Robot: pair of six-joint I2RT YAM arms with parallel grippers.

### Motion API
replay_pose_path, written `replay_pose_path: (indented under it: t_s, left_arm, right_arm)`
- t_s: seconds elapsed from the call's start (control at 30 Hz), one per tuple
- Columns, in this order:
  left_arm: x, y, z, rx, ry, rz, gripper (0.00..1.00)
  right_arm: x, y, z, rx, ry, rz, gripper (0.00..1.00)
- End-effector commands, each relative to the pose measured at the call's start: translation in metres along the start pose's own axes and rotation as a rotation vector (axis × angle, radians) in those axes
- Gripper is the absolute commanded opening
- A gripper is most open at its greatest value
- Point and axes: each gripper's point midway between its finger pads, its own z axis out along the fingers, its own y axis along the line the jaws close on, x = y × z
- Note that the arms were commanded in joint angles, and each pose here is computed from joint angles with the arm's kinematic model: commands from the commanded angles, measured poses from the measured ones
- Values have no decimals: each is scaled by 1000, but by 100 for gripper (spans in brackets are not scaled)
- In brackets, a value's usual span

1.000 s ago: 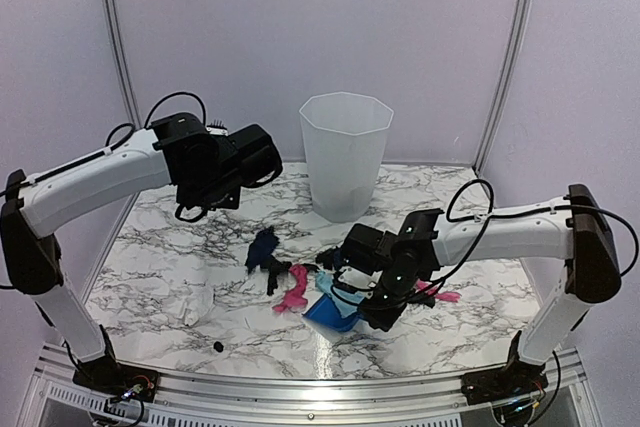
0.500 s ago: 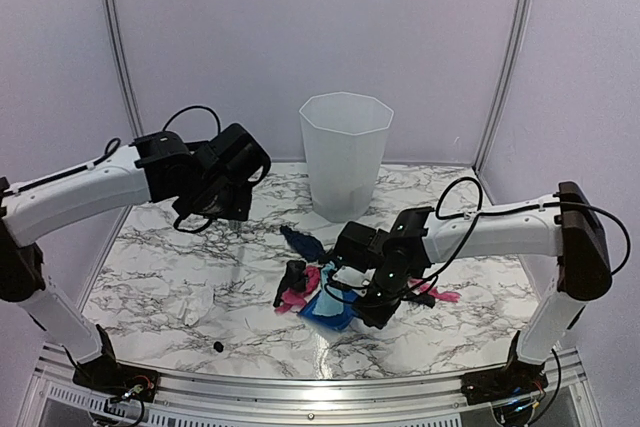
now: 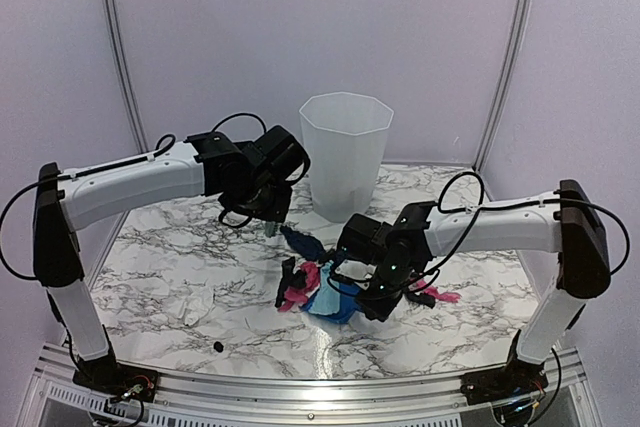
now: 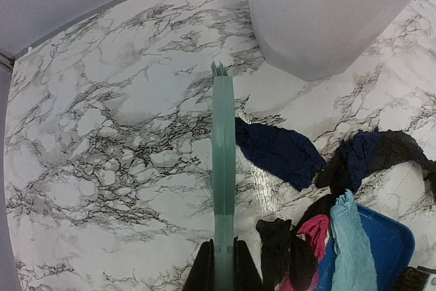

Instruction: Sweep away the paper scraps from the table

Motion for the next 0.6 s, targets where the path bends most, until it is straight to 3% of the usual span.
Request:
replay_pose_path:
  t_s: [0.0,0.17,0.57]
  left_arm:
    - [21,28,-19,-99,22,17,0]
    - [56,46,-23,-119,110,21,0]
    - [87,-36,-2,37,224,205,0]
  right_arm:
    - [-9,-1,-4,-5,-20,-31,0]
    - [-16,0,-12,-10,-68,-78,0]
    - [-35,6,-1,-47,-48,-105,0]
